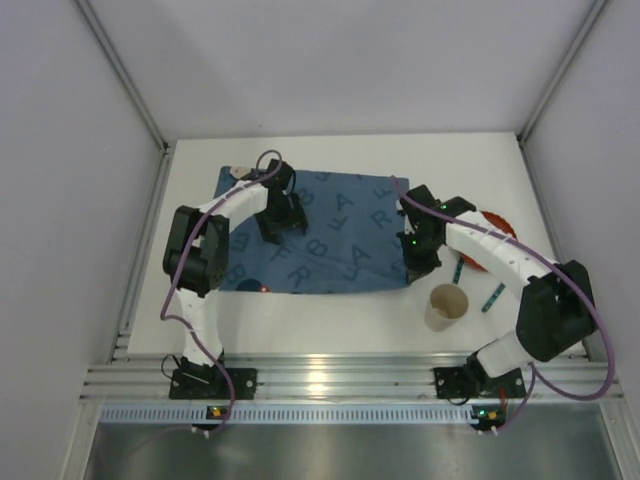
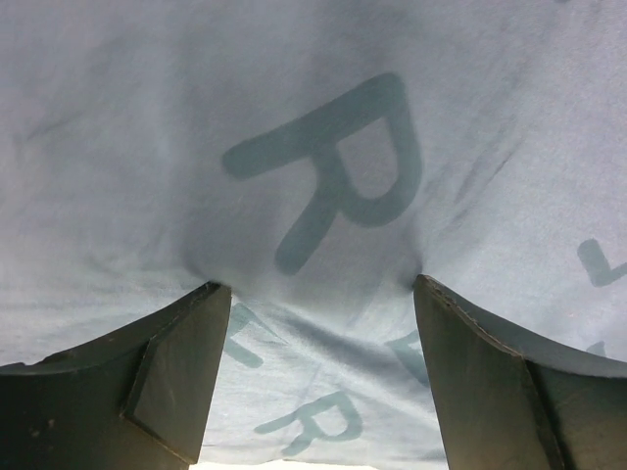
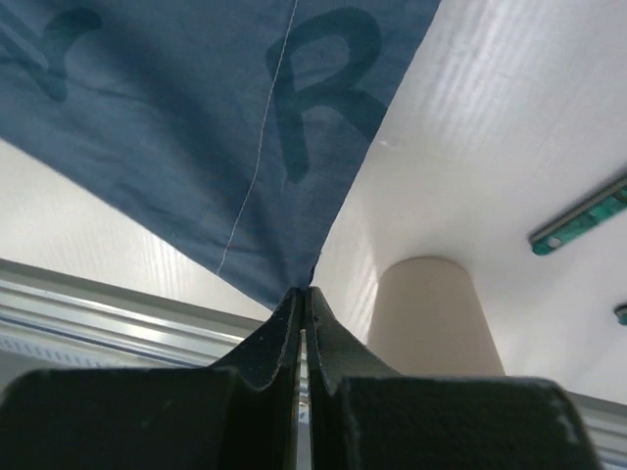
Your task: Set the dinner table for one person
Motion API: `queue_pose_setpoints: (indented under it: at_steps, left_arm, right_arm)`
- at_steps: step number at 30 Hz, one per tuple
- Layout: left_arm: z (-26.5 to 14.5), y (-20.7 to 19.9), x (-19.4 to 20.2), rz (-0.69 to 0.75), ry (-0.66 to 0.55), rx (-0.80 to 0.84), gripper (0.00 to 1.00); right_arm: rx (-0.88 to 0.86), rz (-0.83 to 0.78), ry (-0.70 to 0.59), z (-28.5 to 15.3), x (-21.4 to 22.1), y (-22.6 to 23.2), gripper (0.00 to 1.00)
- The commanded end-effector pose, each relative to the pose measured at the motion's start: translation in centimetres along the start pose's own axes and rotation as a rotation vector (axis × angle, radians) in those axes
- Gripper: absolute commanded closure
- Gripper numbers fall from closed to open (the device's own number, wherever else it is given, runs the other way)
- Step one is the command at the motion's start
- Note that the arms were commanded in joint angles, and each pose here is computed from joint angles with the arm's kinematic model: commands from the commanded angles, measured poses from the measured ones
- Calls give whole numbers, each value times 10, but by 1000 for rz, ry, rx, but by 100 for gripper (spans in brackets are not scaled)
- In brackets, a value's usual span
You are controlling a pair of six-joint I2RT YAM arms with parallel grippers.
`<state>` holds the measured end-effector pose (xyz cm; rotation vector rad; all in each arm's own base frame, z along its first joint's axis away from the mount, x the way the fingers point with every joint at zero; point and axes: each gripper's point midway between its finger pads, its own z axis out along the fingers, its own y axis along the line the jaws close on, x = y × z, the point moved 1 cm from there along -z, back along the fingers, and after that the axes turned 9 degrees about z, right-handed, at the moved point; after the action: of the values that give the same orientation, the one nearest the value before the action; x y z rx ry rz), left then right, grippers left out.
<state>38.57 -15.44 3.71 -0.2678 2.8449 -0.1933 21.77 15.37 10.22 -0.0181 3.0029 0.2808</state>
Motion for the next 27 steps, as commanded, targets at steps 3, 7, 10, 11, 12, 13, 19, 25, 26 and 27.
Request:
queue_pose_setpoints:
  at_steps: [3,7,10,11,12,13,19,25,26,27]
  left_arm:
    - [16,-42,1,-12,22,48,20]
    - [21,-53,12,-57,54,58,20]
    - [19,-52,19,-93,73,34,20]
    - [19,-53,20,-99,73,36,20]
    - [17,-54,19,-96,67,38,20]
    - [16,-54,18,-90,64,40,20]
    - [8,-60,6,-52,43,52,20]
    - [-23,-78,-19,-38,-24,109,18]
    - [-28,-80,-22,-38,-31,118,18]
    - [-40,-88,-30,-41,-51,149,18]
  right_arm:
    - [115,107,-111,-29,-10,-47,100]
    - [162,191,-136,-34,-14,-79,100]
    - [181,260,-170,-42,-22,-96,100]
    - [181,273,-164,-41,-23,-98,100]
    - [177,289,-163,-42,-25,-101,100]
    - [175,291,-159,-41,-26,-102,100]
    - [134,280,-128,-35,-25,-95,91]
    - [104,274,-123,-44,-23,-89,0]
    - [104,274,-124,-46,-23,-89,0]
    - [107,272,-132,-50,-25,-88,0]
